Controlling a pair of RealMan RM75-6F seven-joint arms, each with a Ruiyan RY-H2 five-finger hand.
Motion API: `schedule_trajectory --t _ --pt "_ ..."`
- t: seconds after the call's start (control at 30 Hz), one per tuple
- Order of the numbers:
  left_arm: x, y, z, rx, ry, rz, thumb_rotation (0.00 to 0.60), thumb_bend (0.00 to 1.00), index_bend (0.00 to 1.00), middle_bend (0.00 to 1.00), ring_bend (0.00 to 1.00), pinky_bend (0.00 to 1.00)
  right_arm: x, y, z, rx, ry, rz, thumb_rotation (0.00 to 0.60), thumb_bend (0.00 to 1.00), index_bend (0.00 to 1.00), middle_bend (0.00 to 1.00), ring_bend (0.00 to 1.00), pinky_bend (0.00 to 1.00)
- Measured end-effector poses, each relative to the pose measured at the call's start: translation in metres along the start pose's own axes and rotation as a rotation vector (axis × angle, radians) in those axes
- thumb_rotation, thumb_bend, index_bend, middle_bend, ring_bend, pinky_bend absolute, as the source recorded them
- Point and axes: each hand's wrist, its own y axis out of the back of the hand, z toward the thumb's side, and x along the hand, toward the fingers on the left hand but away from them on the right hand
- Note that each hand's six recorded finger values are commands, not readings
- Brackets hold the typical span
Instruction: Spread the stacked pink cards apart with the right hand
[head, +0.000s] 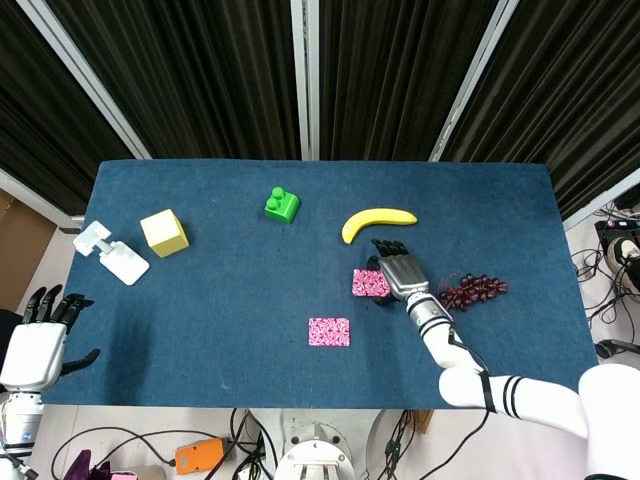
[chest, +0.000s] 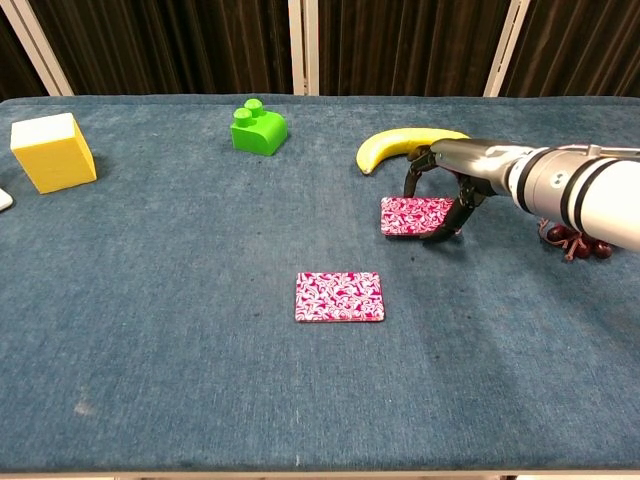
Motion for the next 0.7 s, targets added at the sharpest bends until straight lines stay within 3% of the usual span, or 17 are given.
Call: schedule_trajectory --t 0.3,0.53,0.7 --pt "-0.001 -0.001 -0.001 0.0 0.001 0.006 0.6 0.07 0.25 0.2 0.04 0.02 0.009 -0.004 -0.001 0.021 0.009 0.012 0.6 0.4 0.25 0.08 0.0 0.0" --pt "-0.001 0.0 -0.001 0.0 0.001 0.009 0.6 0.07 0.25 0.2 0.04 0.02 0.039 -0.001 0.026 -0.001 0.108 -0.003 0.6 0.4 0.29 0.08 0.0 0.0" --pt "0.0 0.0 0.001 -0.002 -0.005 0.008 0.6 0.07 0.25 0.2 0.04 0.02 0.064 -0.018 0.046 -0.016 0.159 0.023 0.6 0.4 0.31 0.08 0.0 0.0"
